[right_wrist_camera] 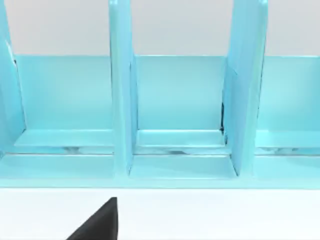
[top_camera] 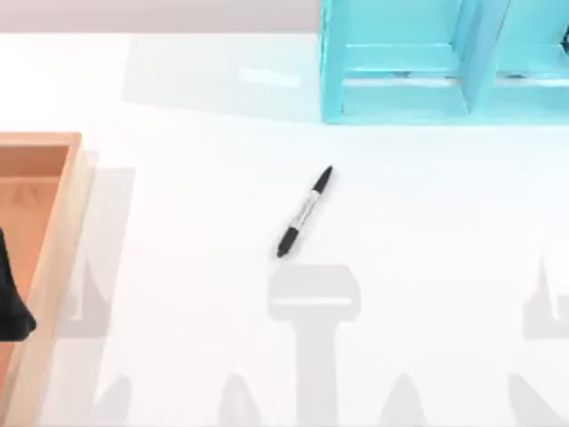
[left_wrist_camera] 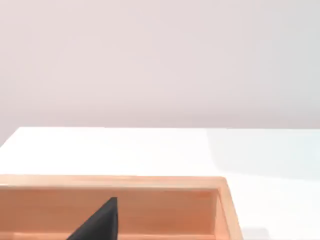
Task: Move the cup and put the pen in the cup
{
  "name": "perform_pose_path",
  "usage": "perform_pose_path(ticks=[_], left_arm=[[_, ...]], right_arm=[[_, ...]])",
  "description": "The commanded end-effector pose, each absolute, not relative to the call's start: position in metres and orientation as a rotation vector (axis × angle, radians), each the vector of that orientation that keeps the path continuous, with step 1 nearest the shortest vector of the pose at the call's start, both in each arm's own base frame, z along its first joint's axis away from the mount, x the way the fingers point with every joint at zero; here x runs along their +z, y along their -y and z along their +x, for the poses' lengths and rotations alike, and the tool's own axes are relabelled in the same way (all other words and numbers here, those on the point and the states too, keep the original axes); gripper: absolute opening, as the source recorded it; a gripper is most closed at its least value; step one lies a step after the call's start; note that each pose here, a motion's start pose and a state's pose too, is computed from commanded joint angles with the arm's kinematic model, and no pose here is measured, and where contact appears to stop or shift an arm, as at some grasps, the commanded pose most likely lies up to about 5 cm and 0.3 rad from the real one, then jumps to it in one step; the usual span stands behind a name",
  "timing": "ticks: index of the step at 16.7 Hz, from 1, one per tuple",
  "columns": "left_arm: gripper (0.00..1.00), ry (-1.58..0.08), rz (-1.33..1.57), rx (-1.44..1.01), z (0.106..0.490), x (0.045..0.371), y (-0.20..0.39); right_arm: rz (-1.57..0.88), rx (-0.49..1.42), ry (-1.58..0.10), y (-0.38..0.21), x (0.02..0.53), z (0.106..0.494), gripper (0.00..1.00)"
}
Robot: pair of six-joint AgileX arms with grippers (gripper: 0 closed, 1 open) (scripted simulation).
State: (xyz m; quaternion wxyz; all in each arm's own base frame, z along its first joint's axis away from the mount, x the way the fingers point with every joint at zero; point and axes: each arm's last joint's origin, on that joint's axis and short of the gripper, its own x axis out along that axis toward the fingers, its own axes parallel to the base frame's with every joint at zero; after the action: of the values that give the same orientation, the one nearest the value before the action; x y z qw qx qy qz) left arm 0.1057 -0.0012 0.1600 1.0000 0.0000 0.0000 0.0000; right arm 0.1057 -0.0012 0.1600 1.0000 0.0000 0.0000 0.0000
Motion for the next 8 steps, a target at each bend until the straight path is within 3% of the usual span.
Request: perform_pose_path(ticks=[4,8], left_arm=[[1.00,-0.030,0.006,0.000,0.106,0.166,0.001],[1.00,-0.203,0.033,0.016,0.111,0.198,-0.002]], right_arm=[[0.000,0.000,0.000,0.001,0.160,0.106,1.00],[0.000,0.000,0.000,0.001,0.160,0.106,1.00]])
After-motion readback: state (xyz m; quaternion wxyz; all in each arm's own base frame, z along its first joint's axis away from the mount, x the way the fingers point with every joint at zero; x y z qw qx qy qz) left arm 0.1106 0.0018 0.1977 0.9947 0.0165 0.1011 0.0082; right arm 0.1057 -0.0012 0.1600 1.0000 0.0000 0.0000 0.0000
